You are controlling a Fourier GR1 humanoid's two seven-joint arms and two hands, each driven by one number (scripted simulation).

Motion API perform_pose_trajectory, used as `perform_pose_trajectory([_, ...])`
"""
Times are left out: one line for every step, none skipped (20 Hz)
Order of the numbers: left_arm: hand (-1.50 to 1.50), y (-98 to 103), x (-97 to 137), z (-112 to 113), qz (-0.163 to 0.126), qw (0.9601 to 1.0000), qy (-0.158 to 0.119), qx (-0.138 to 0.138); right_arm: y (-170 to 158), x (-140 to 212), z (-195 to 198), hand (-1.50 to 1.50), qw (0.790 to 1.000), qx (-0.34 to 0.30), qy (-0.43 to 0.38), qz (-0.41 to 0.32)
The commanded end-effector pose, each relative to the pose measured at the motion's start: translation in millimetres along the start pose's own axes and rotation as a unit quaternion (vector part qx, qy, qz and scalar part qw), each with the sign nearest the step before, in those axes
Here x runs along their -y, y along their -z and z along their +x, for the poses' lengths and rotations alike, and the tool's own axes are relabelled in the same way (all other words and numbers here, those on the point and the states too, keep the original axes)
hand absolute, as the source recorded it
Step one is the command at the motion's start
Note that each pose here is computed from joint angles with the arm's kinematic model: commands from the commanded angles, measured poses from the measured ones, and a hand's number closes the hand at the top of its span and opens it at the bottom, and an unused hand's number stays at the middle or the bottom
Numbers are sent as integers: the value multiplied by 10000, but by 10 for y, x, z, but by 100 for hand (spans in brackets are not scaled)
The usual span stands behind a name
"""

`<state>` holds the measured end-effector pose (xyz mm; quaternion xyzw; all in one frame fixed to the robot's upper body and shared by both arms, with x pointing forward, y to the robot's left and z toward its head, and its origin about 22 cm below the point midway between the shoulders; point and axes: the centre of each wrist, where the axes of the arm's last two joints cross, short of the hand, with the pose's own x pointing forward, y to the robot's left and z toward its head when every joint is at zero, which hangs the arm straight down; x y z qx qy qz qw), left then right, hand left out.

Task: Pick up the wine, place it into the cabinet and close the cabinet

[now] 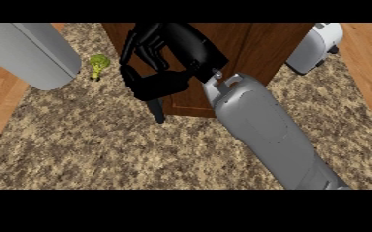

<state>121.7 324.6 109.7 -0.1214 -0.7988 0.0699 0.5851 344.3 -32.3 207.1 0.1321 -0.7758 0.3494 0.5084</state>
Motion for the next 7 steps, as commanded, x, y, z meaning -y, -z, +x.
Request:
perform_pose_trajectory([-150, 64, 84, -43, 24, 9999, -69, 86, -79, 678, -272, 150, 9938, -509, -303, -941])
perform_pose_trajectory([-150, 104, 11, -143, 41, 10000, -3, -11, 21, 557, -191, 150, 9946, -498, -291, -860])
perform_pose_trajectory([-150, 152, 71, -82, 49, 10000, -38, 51, -76, 655, -312, 150, 9943, -479, -291, -905])
perform_pose_trajectory([-150, 109, 112, -127, 59, 10000, -51, 26, -72, 788, -238, 150, 9941, -479, -273, -935])
perform_pose_trajectory([-150, 133, 103, -145, 52, 10000, -81, -26, -74, 689, -329, 150, 9943, -542, -333, -861])
perform_pose_trajectory([-150, 158, 118, -195, 73, 9999, -22, 81, -41, 722, -230, 150, 9950, -417, -233, -880])
perform_pose_trajectory([-150, 170, 152, -175, 50, 10000, -10, 78, -31, 648, -318, 150, 9943, -502, -326, -884])
